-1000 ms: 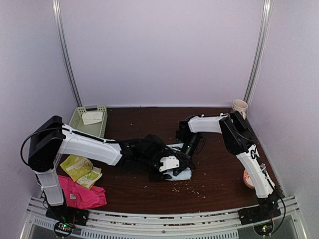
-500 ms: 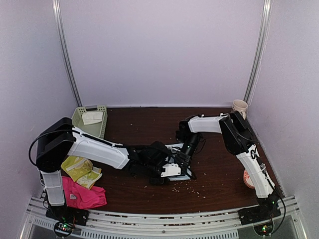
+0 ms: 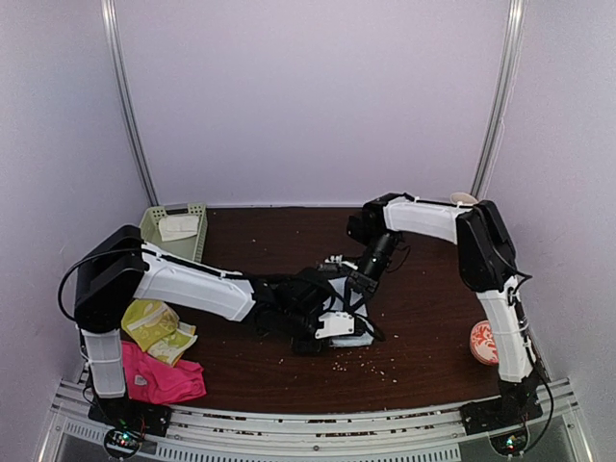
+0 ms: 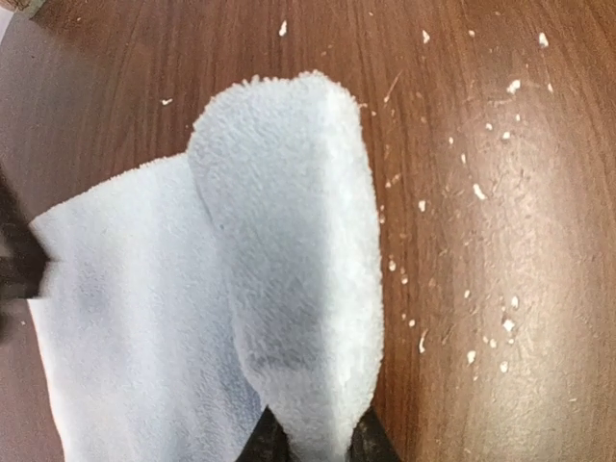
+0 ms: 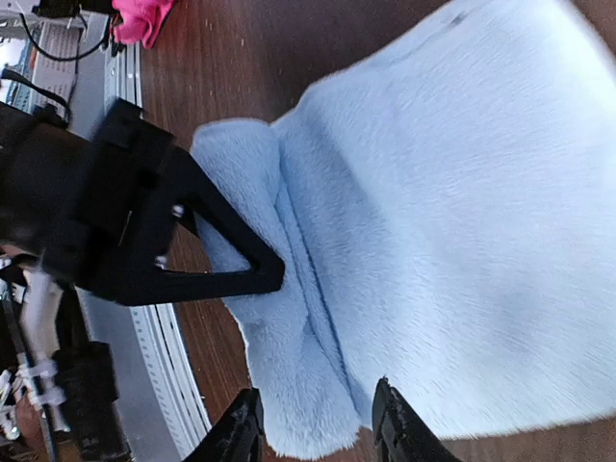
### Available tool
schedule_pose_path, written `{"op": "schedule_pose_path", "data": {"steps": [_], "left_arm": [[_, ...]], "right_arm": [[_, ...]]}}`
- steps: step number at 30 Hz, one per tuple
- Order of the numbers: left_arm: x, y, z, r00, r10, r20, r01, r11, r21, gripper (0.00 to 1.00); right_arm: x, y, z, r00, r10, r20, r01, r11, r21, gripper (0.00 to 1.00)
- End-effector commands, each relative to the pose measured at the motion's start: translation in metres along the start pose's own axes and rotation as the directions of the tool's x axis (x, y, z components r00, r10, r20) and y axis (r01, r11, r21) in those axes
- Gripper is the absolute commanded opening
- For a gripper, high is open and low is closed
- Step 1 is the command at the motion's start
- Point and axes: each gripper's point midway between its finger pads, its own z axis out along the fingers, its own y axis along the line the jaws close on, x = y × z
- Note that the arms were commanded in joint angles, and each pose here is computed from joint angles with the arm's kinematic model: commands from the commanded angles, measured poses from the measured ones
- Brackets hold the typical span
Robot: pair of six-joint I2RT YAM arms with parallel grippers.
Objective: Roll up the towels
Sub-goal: Roll the towel at the center of the board.
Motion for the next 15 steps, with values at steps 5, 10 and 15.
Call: {"op": "schedule_pose_path", "data": {"steps": [5,10,15], "left_arm": [[0.001,-0.001,0.016,0.954,-0.294,-0.06,0.298,0.903,0.309,0.08],[0.007,0.004,0.027,0.826,-0.538,-0.168,0.533,0.65,0.542,0.09],[0.016,0.012,0.03,0.705,-0.668,-0.239,0.639,0.451,0.623,0.09]], "right_arm": [[-0.016,0.007,-0.174,0.947,-0.099,0.304,-0.019,0.932,0.361,0.39],[0.004,0.045,-0.218,0.89,-0.287,0.355,0.091,0.873,0.479,0.4],[0.03,0.076,-0.179,0.87,-0.431,0.24,0.269,0.822,0.502,0.39]]}}
